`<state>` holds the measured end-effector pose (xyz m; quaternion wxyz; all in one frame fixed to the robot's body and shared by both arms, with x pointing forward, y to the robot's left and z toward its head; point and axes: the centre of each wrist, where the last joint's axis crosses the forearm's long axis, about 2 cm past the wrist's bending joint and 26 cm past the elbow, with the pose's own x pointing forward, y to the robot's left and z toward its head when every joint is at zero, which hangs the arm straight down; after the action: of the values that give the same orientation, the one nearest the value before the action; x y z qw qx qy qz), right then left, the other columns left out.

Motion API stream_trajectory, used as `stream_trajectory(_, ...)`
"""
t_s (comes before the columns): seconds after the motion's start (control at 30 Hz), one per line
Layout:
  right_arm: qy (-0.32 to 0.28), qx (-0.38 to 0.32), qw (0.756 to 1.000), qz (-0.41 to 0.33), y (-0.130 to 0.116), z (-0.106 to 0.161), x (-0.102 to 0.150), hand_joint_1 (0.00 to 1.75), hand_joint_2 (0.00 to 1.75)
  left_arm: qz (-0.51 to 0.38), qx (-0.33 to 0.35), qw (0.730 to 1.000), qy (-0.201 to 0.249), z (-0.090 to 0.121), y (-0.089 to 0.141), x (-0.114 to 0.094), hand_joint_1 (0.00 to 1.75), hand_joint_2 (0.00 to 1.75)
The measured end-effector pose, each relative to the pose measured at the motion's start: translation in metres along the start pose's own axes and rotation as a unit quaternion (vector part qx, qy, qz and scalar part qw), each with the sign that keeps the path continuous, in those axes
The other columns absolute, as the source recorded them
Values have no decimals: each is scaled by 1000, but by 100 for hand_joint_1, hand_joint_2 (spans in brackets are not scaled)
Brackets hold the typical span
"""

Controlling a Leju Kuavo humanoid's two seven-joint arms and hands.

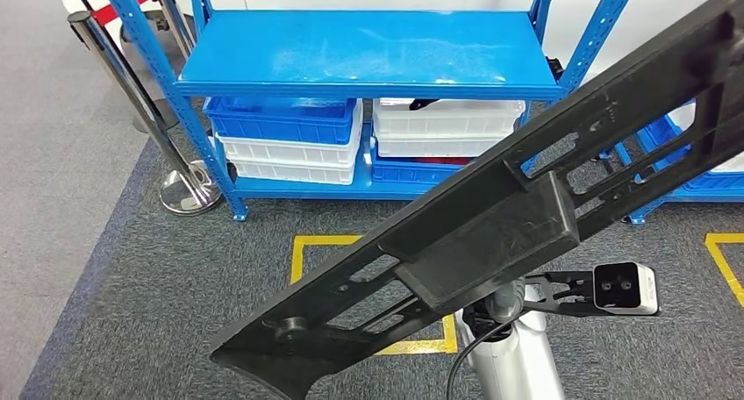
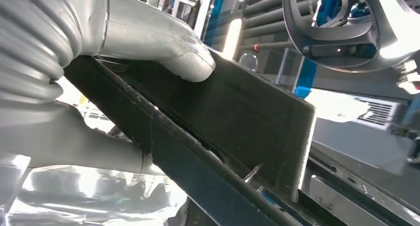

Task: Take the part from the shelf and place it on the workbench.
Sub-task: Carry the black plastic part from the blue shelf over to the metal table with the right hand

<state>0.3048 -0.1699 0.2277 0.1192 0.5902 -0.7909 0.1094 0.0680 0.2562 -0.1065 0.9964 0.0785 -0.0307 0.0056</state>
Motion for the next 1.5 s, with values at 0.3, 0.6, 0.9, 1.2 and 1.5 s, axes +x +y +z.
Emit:
stream_trajectory(0.3,0,-1,1000,0,2,1,1,175,175,-1,-2,1000,-1,0,-1,0,0,175)
stream_trajectory(0.6,2,8,1000,-2,1,-1,1,175,175,0,-2,1000,-1,0,-1,1,0,175)
stream_trajectory(0.9,4,8,1000,-6,-1,-2,0,175,175,0,-1,1000,-7,0,0,3,0,175)
stream_trajectory(1.2,-1,10,1000,-7,-2,-4,0,175,175,-2,-1,1000,-8,0,0,-1,0,175)
stream_trajectory(1.5,-1,11,1000,-6,-2,-5,1,175,175,-4,0,1000,-9,0,1,-2,0,175)
